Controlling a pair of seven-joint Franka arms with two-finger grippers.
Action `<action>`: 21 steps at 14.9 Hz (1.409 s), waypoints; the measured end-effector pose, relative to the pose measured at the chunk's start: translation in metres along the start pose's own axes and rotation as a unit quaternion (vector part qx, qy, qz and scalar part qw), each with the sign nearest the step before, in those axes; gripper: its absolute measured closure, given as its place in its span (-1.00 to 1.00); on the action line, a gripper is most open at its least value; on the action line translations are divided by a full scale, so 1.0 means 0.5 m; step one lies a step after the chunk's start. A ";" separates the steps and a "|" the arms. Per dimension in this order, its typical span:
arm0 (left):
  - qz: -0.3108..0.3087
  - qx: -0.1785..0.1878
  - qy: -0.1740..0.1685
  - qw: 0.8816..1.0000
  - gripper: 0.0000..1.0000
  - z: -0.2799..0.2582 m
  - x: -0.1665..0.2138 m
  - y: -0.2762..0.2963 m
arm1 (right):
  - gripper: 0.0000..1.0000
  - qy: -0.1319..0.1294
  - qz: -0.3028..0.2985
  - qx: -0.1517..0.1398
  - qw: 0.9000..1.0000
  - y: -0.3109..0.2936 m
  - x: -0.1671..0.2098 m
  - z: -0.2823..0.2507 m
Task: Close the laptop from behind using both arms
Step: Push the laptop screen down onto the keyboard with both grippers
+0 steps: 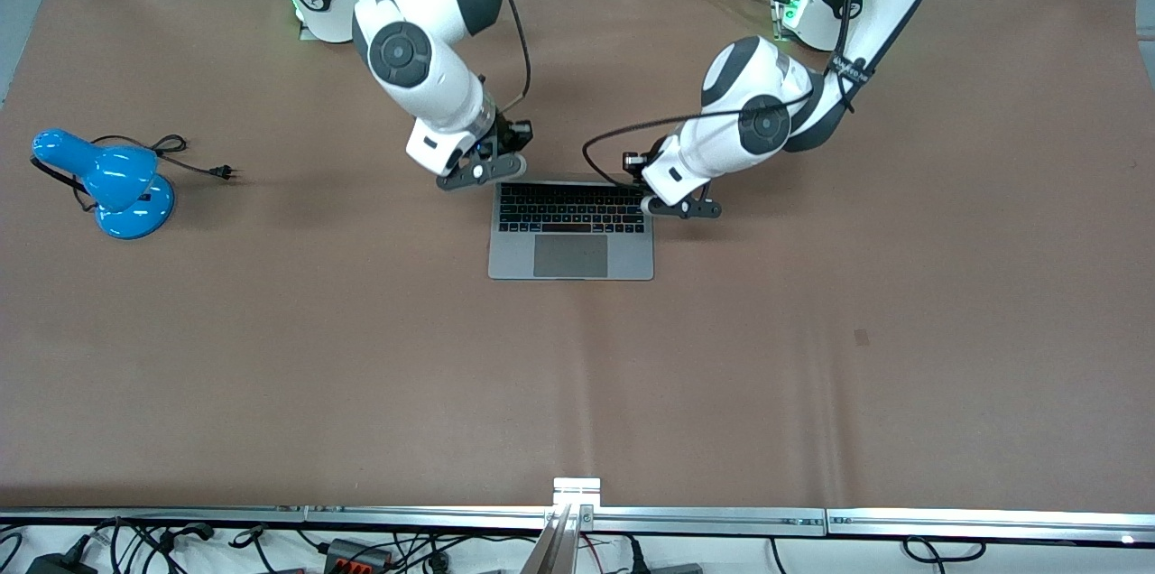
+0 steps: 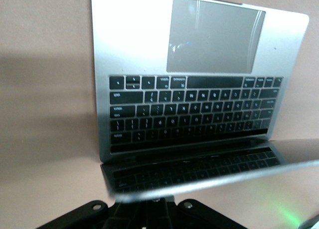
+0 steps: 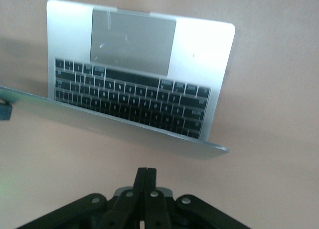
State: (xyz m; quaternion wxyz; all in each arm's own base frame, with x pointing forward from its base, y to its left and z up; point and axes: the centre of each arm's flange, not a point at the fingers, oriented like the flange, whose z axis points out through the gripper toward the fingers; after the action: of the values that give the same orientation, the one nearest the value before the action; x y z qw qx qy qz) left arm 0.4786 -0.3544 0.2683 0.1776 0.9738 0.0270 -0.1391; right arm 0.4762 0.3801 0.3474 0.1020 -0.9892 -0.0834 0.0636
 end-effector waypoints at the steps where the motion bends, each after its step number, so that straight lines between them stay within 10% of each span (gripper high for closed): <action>1: 0.000 0.006 0.002 1.000 0.98 0.005 0.012 -0.005 | 0.98 0.003 0.005 0.001 1.000 0.006 0.021 0.002; 21: 0.020 0.037 0.023 0.999 0.98 0.144 0.107 -0.054 | 0.98 -0.038 0.046 -0.037 0.998 0.092 0.220 0.285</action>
State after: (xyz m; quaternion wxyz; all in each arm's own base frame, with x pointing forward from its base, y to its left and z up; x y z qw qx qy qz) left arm 0.5085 -0.3546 0.1794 0.1438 0.9830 0.0067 -0.1137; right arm 0.5705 0.3825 0.1870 0.0588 -0.9920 -0.0440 0.1025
